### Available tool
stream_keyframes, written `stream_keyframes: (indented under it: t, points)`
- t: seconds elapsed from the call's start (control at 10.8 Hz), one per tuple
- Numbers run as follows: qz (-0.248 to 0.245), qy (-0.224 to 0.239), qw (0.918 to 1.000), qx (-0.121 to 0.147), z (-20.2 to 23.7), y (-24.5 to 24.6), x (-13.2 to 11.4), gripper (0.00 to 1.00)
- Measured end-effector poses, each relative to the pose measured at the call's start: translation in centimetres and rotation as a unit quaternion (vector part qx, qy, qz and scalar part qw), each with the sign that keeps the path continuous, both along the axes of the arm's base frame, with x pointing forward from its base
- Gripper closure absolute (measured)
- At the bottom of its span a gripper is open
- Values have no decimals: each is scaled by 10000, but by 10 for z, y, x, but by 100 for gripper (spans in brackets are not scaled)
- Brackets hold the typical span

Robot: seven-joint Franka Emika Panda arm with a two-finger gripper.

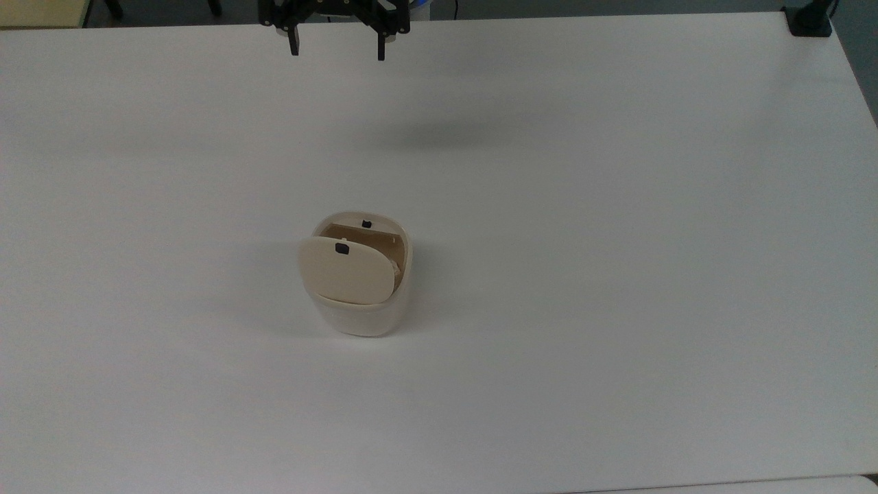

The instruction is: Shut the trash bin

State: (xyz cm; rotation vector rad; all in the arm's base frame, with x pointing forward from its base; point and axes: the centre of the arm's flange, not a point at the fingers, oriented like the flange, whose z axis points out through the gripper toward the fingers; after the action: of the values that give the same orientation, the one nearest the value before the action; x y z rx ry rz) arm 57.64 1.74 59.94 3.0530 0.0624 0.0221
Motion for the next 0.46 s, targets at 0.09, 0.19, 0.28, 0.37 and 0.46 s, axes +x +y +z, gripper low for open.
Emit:
stream_keyframes:
  t: [0.09,0.19,0.28,0.37,0.46]
  points:
    - [0,0,10000,0,0,0,0,0]
    - [-6,0,10000,0,0,-1,0,0]
    - [-11,0,10000,0,0,-1,0,0]
    - [-12,0,10000,0,0,-1,0,0]
    - [-12,0,10000,0,0,-1,0,0]
